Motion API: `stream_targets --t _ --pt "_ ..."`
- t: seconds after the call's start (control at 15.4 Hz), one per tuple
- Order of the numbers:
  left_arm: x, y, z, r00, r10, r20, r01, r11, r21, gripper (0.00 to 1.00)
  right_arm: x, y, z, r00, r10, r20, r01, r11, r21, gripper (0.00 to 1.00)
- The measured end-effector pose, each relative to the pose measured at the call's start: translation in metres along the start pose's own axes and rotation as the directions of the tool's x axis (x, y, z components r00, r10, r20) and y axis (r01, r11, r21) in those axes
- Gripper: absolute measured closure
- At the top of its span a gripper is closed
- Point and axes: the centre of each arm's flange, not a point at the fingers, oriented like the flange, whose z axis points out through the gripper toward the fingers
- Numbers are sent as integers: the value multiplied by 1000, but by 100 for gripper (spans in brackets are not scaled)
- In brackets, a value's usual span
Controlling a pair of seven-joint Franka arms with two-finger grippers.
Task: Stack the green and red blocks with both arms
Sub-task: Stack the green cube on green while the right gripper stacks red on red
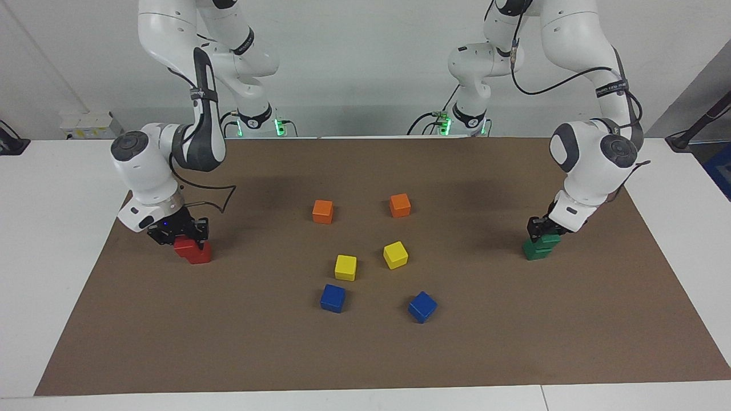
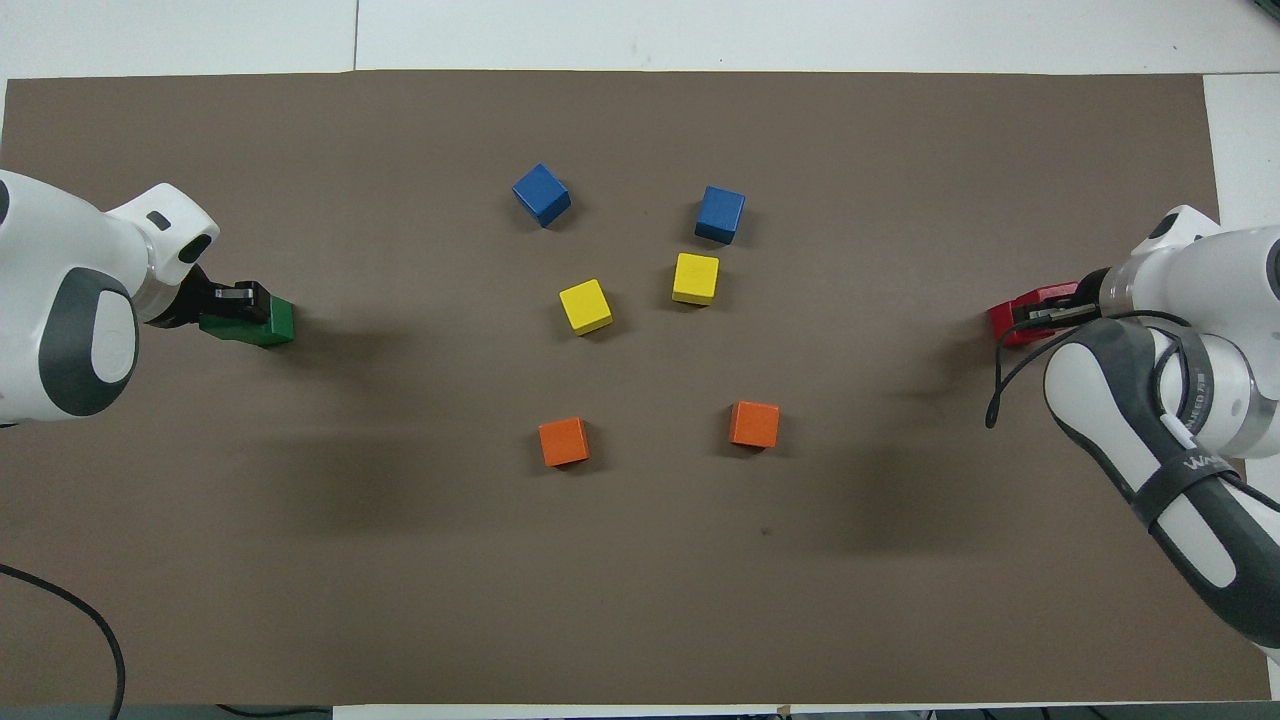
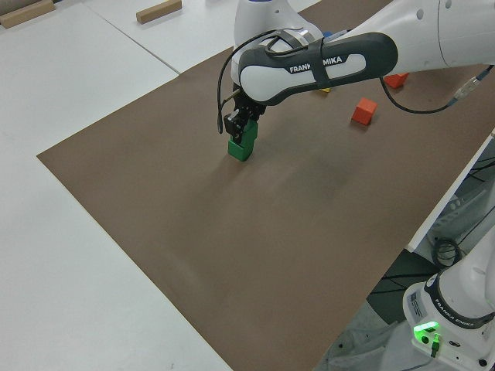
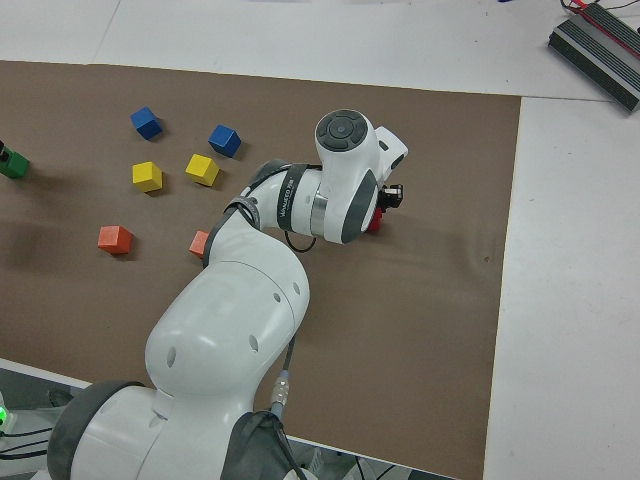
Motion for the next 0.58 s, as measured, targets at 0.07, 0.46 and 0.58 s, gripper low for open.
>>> stream_targets --t 0.07,0.46,0.58 --pt "0 -1 0 1000 -2 -1 2 1000 -1 45 0 0 0 1000 0 0 0 1000 0 45" --pt "0 -1 1 1000 -4 -9 4 1000 -2 43 0 0 0 999 38 0 -38 999 1 45" --pt "-2 -1 4 1000 -4 -5 4 1000 -2 26 0 0 0 999 42 0 -42 999 1 41"
